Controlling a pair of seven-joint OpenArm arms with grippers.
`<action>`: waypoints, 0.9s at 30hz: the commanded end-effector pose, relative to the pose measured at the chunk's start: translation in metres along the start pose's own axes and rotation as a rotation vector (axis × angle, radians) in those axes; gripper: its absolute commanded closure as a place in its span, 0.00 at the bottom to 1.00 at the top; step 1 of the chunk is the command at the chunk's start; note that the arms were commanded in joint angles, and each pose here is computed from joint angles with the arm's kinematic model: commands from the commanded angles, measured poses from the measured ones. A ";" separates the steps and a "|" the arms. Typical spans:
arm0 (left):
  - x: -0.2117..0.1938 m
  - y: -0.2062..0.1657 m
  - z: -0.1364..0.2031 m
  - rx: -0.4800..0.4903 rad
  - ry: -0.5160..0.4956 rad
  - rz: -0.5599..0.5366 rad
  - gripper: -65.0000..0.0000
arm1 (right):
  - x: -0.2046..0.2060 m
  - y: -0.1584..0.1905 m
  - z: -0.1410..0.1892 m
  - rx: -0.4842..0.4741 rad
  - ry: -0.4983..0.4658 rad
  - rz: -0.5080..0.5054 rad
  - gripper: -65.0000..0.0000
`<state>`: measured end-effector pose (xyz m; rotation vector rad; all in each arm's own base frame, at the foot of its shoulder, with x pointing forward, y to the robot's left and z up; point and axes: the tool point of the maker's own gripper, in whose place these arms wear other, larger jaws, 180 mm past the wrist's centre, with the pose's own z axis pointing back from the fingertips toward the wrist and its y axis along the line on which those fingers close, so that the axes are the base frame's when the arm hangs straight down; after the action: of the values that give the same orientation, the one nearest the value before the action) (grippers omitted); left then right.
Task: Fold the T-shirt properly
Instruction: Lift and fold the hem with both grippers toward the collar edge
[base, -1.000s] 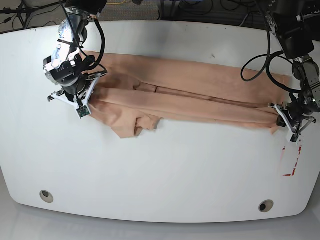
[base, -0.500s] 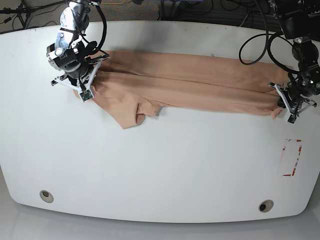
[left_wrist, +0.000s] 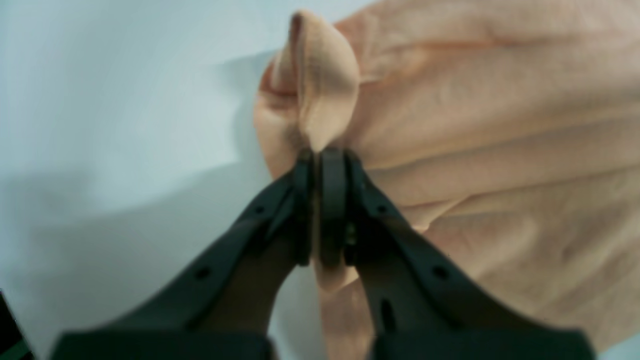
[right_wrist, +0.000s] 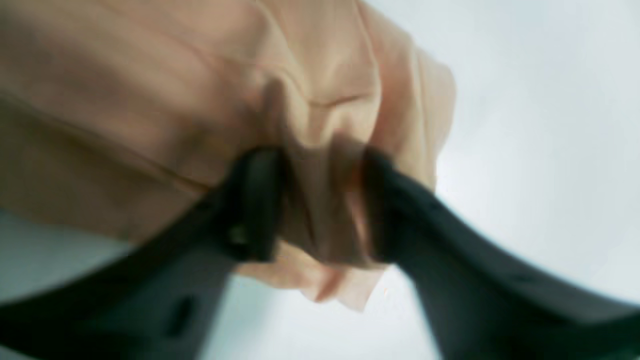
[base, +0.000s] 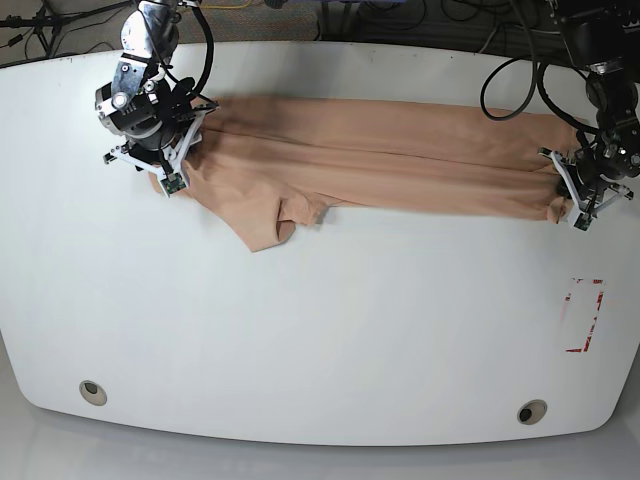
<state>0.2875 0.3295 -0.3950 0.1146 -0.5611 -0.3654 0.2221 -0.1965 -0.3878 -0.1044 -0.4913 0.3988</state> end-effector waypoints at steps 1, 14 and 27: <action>0.003 0.022 0.010 0.057 0.033 -0.021 0.82 | 0.009 -0.005 0.007 -0.021 -0.037 0.003 0.40; 0.049 0.024 0.045 0.142 -0.065 -0.119 0.45 | 0.047 0.024 0.016 0.105 -0.212 -0.072 0.30; 0.054 0.006 0.056 0.162 -0.101 -0.009 0.45 | 0.057 0.043 0.004 0.234 -0.270 -0.151 0.70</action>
<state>0.2965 0.3203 -0.3224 0.2724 -0.6595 -0.3373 0.2498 -0.1338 -0.3608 0.1976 -0.7159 0.3318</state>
